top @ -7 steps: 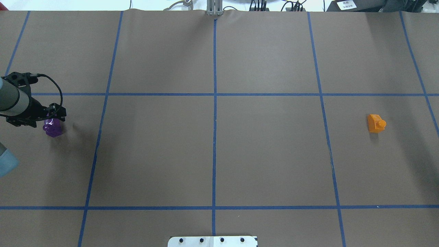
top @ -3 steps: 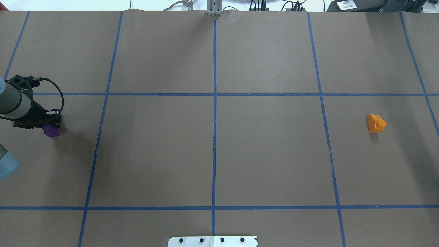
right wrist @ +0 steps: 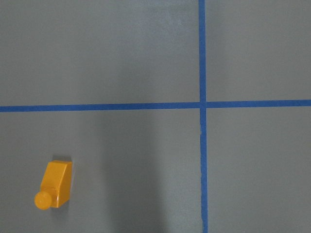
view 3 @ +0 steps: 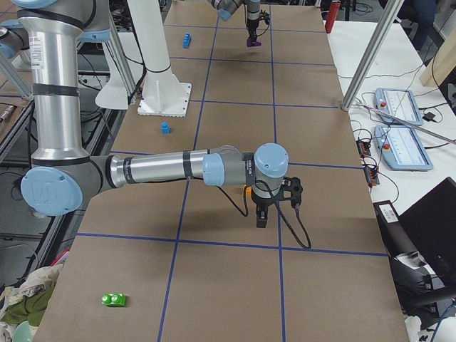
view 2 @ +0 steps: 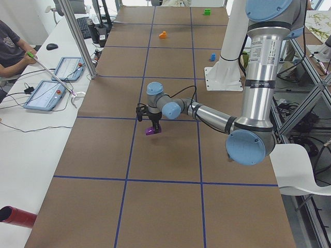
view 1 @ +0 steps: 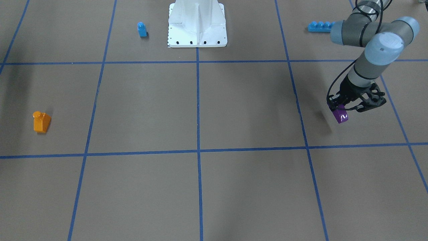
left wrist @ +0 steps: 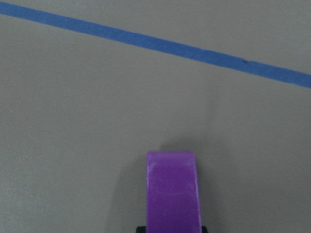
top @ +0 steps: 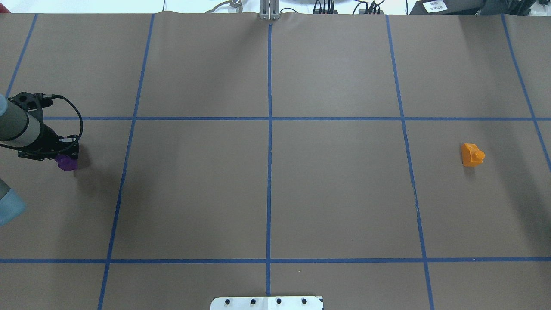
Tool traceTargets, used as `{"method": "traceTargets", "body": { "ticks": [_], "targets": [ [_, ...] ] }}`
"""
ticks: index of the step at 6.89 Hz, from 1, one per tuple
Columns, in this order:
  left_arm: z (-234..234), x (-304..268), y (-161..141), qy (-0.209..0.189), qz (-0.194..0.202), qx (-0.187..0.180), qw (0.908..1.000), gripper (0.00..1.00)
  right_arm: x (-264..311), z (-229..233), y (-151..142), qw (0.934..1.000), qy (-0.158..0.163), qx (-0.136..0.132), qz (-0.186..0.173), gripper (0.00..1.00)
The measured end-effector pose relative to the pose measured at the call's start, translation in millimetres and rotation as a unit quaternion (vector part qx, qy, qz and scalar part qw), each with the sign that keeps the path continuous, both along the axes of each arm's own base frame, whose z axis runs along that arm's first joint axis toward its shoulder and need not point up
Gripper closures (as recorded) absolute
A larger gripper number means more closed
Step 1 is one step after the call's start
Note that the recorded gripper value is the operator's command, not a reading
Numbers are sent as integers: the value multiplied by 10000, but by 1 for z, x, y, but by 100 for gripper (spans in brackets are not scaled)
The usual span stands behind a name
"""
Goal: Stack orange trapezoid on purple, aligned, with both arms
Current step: 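Carry the purple block with the left gripper toward the table center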
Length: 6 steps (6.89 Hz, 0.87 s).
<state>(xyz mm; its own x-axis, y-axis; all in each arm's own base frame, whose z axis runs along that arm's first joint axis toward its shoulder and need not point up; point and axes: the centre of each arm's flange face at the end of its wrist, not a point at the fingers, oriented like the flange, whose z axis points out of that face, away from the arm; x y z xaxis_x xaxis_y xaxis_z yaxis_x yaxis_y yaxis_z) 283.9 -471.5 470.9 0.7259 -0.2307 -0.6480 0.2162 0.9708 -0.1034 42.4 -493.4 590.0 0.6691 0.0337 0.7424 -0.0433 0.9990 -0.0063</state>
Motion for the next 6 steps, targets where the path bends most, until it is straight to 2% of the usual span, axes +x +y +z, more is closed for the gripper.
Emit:
{"method": "traceTargets", "body": {
  "ticks": [1, 2, 3, 5, 6],
  "targets": [
    [-57, 12, -6, 116, 84, 189, 9997, 100, 0, 0, 0, 10000, -2, 1, -2, 0],
    [-109, 42, -4, 265, 340, 465, 9980, 100, 0, -1, -1, 10000, -1, 11, -3, 0],
    [-152, 82, 5, 388, 786, 882, 9922, 100, 0, -2, -3, 10000, 2, 21, -2, 0],
    [-222, 162, 14, 479, 1540, 1781, 9707, 100, 0, -4, -6, 10000, 3, 38, 2, 0],
    [-259, 202, 2, 453, 1818, 2157, 9583, 100, 0, -5, -6, 10000, 3, 45, 2, 0]
  ]
}}
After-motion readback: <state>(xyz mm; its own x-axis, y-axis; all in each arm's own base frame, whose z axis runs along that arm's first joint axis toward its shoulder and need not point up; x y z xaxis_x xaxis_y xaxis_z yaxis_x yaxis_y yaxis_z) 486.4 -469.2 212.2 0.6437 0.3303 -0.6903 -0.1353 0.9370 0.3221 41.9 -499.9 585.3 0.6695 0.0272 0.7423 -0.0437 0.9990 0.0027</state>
